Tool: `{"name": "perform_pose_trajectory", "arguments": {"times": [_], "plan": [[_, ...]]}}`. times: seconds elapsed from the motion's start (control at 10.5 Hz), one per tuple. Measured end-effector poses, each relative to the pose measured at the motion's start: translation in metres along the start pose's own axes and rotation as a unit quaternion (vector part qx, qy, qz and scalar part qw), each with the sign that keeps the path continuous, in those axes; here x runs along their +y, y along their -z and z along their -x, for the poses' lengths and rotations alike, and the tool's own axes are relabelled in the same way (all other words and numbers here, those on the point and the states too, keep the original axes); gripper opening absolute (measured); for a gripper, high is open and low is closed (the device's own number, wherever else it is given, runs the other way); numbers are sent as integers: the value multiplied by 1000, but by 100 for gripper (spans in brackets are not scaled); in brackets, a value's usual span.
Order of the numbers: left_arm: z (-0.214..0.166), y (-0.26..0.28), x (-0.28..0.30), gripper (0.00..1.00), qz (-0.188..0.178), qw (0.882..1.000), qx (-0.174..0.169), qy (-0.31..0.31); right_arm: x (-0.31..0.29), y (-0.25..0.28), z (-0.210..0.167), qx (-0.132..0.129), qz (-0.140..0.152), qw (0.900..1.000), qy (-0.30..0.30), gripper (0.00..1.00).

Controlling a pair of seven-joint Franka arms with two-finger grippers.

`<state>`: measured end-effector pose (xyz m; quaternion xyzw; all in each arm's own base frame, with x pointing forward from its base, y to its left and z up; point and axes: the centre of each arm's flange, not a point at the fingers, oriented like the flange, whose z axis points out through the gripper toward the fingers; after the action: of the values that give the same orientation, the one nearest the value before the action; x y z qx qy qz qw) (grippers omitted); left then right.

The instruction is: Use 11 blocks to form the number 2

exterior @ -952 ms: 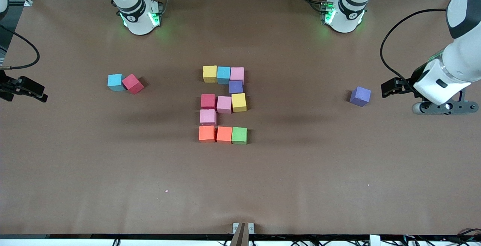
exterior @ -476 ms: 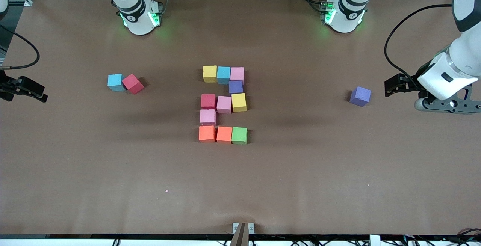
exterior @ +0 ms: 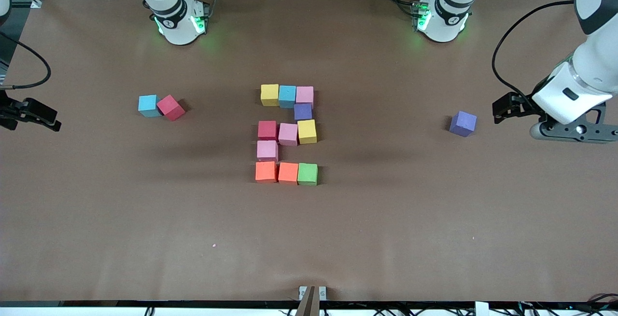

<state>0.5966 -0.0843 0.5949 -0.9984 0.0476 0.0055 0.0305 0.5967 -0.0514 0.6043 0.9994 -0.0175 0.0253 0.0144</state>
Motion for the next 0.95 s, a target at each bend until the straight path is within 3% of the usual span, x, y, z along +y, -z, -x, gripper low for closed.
{"name": "perform_pose_trajectory", "arguments": {"times": [0.95], "plan": [[7, 16, -13, 100, 6, 1000, 13, 14, 0, 0, 0, 0, 0, 1000, 0, 100]]}}
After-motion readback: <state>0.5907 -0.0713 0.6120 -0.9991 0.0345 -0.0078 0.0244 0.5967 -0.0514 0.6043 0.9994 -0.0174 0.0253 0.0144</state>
